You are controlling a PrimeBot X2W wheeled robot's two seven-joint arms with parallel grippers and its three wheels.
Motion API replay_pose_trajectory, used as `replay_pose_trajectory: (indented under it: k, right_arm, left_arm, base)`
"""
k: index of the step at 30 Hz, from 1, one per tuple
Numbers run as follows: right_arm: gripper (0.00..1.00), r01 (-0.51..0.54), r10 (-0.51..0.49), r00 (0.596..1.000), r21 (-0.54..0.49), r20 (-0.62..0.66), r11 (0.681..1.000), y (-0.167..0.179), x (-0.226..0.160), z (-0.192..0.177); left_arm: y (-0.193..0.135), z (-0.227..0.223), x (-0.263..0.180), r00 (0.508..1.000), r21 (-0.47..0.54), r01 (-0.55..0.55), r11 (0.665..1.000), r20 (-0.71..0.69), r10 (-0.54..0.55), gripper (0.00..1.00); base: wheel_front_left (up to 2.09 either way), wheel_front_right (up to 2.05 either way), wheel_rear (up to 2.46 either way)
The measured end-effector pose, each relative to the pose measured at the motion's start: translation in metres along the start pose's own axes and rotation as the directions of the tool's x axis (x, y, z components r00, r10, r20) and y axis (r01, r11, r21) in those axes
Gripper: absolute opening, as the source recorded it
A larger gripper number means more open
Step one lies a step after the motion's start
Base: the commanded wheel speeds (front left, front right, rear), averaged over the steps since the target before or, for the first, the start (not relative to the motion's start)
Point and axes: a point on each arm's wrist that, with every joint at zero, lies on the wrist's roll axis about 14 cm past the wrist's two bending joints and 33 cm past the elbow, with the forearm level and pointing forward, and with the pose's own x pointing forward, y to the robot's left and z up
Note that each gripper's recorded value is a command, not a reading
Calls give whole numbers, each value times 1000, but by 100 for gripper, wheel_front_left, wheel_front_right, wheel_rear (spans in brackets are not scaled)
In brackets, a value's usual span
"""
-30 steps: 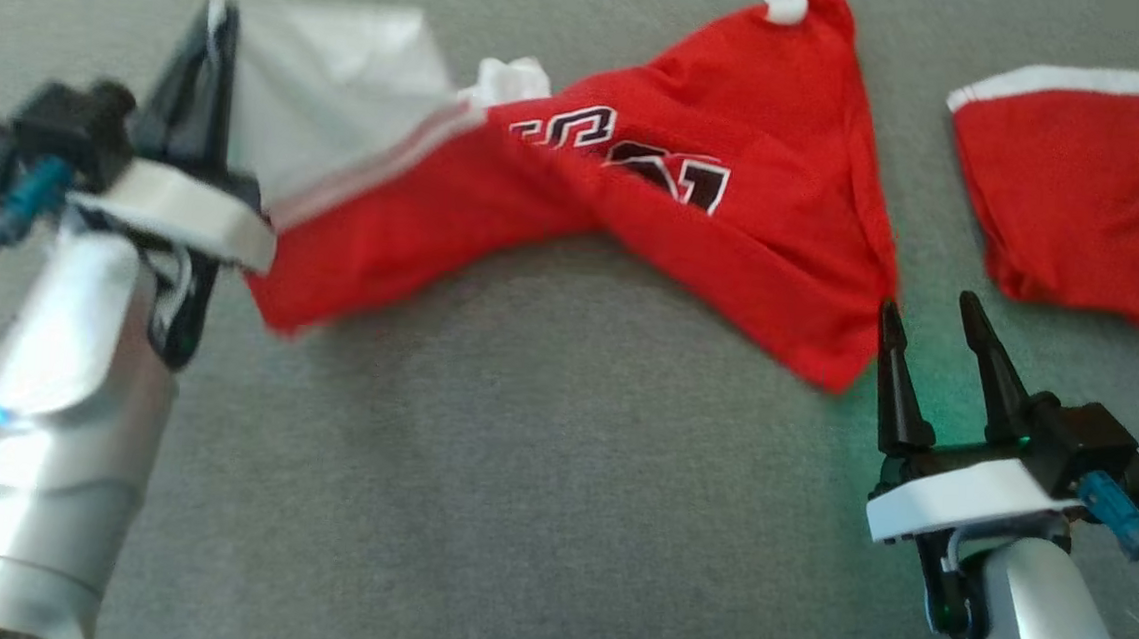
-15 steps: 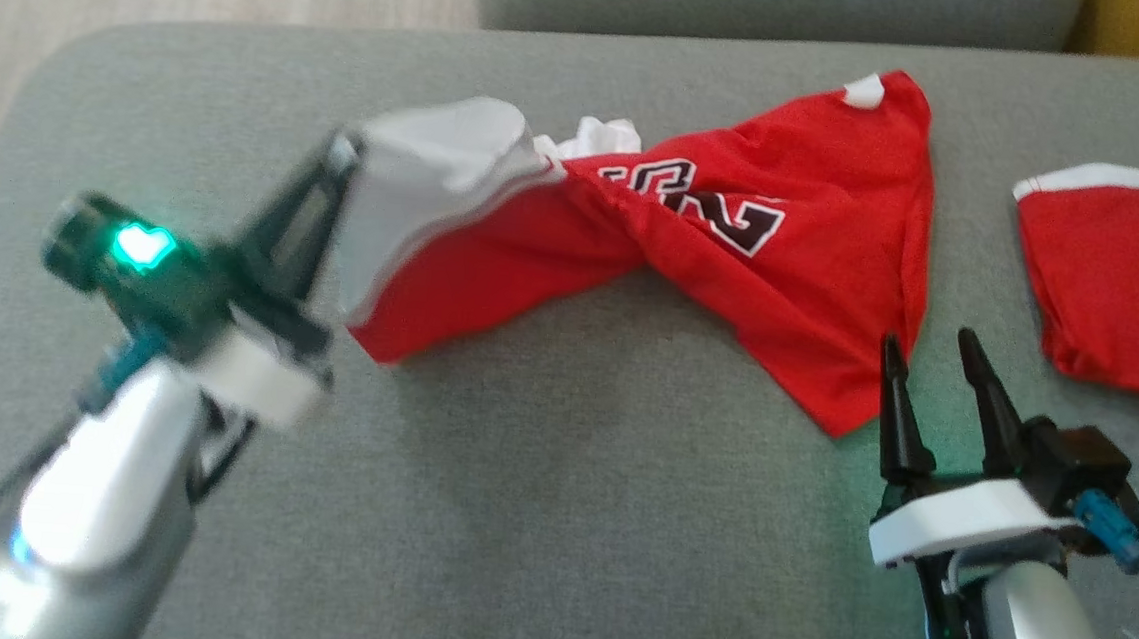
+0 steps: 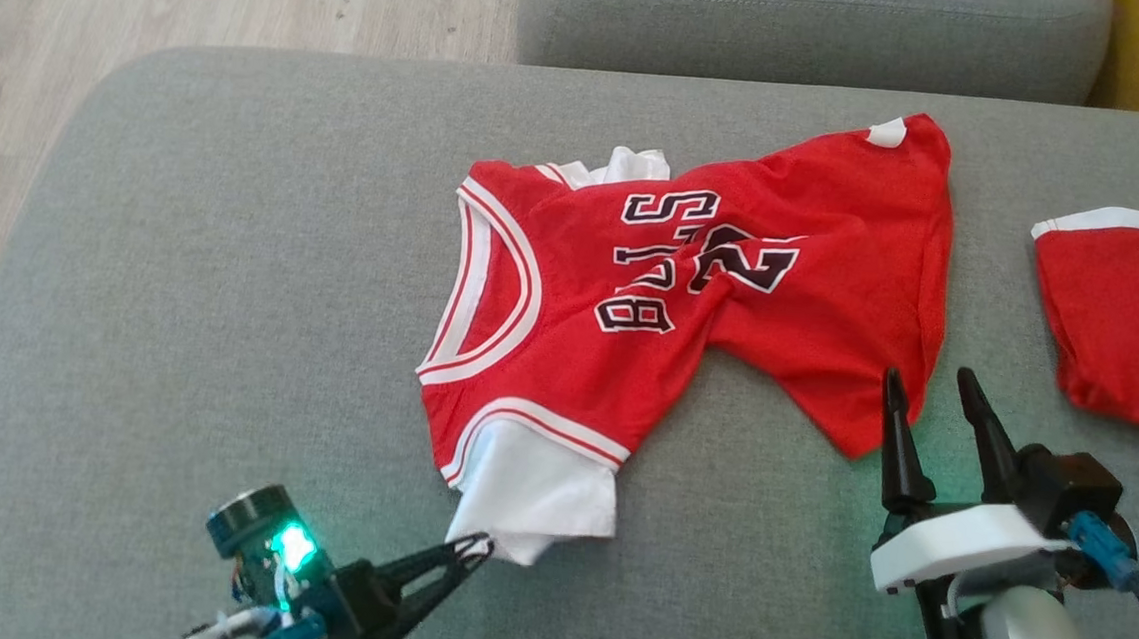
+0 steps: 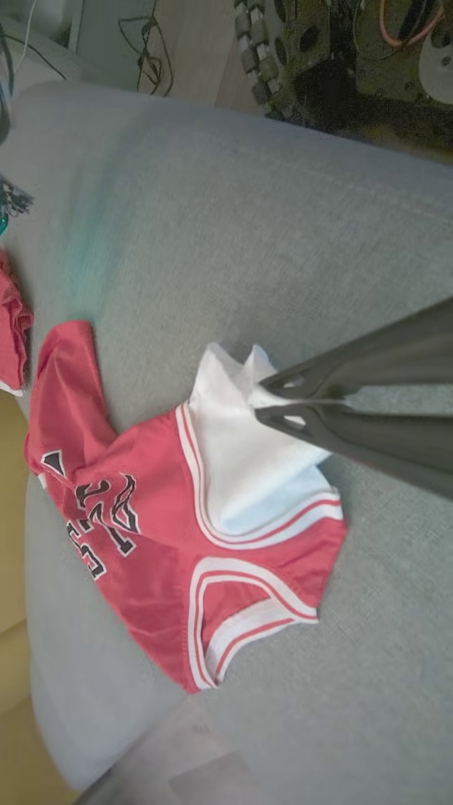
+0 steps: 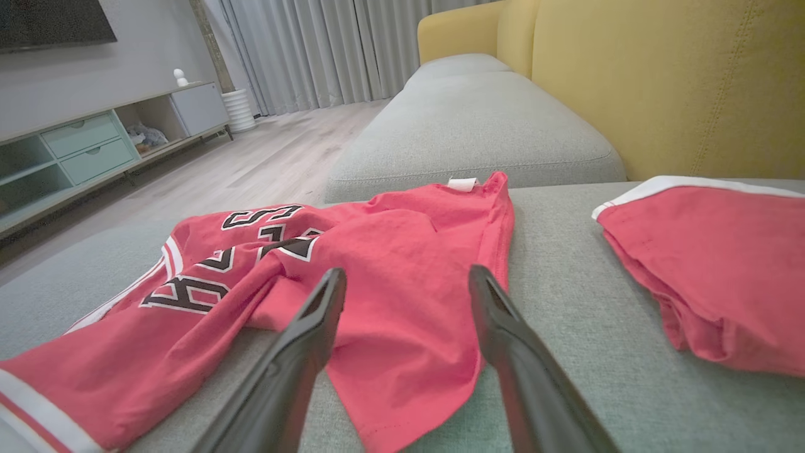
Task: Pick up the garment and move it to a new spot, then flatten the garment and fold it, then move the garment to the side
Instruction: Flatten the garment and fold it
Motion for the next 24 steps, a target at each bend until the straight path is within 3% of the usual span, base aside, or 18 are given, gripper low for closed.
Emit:
replay_pose_trajectory:
  k: [5, 10, 13, 18, 20, 22, 24]
  right_arm:
    - [100, 7, -7, 1000, 0, -2, 1000, -2, -2, -2]
    - [100, 17, -17, 1000, 0, 1, 1000, -5, -5, -1]
    - [100, 20, -20, 1000, -2, 0, 1000, -6, -7, -1]
    - [100, 8, -10, 999, -29, -43, 1000, -3, -12, -9]
    - [100, -7, 3, 997, -55, -73, 998, 0, -13, -16]
    - [100, -23, 13, 993, -91, -115, 996, 3, -13, -24]
    - [100, -42, 23, 988, -122, -156, 992, 6, -13, -31]
  left_arm:
    - [7, -5, 2, 999, -15, -47, 999, -20, 47, 100]
    - [52, 19, 5, 962, -131, -250, 959, 81, 262, 100]
    - [83, 38, 0, 889, -283, -381, 880, 149, 433, 100]
    - [120, 41, -23, 740, -485, -531, 695, 134, 659, 100]
    - [129, 40, -32, 693, -528, -561, 637, 120, 710, 100]
    - [134, 40, -38, 659, -558, -576, 598, 116, 743, 100]
    - [133, 41, -38, 650, -569, -574, 589, 120, 750, 100]
  base:
    - [0, 0, 0]
    - [0, 0, 0]
    - [0, 0, 0]
    - [0, 0, 0]
    - [0, 0, 0]
    - [0, 0, 0]
    - [0, 0, 0]
